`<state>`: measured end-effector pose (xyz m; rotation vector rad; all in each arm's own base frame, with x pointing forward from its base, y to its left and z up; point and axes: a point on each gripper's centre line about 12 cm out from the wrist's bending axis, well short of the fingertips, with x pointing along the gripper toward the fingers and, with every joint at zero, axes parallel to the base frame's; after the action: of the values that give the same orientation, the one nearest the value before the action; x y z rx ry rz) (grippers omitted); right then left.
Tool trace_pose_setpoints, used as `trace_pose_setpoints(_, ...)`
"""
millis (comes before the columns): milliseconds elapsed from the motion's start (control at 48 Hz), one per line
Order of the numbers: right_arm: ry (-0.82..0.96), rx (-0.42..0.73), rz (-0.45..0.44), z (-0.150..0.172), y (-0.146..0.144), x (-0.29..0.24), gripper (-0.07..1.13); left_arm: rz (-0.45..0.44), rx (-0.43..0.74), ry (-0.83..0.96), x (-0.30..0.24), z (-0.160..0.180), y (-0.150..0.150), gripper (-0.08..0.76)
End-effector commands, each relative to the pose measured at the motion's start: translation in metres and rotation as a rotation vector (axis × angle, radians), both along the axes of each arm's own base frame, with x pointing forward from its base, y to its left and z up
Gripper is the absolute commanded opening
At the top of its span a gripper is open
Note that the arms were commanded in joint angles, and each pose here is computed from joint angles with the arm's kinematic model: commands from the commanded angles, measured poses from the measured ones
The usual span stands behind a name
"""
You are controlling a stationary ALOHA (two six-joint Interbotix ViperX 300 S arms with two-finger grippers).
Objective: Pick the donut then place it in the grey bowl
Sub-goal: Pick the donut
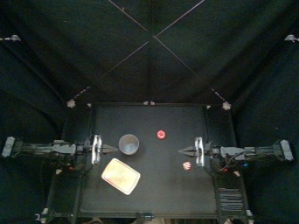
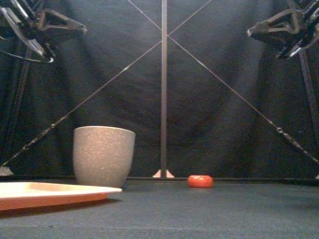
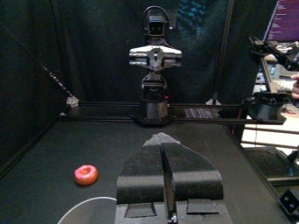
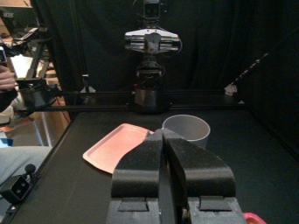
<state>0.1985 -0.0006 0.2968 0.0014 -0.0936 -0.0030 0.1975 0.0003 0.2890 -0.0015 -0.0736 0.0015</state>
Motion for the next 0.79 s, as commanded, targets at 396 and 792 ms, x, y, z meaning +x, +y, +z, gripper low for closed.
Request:
trace_pose_setpoints(396, 0.253, 0.036, -0.397, -0.045, -0.101, 0.037, 0.14, 0.051, 0.004, -0.029, 0.003, 0.008, 0.01, -0.021)
trace_pose_setpoints(792, 0.428, 0.092, -0.426, -0.09, -0.131, 0.082, 1.04, 0.068, 0.005, -0.018, 0.002, 0.004, 0.014, -0.019)
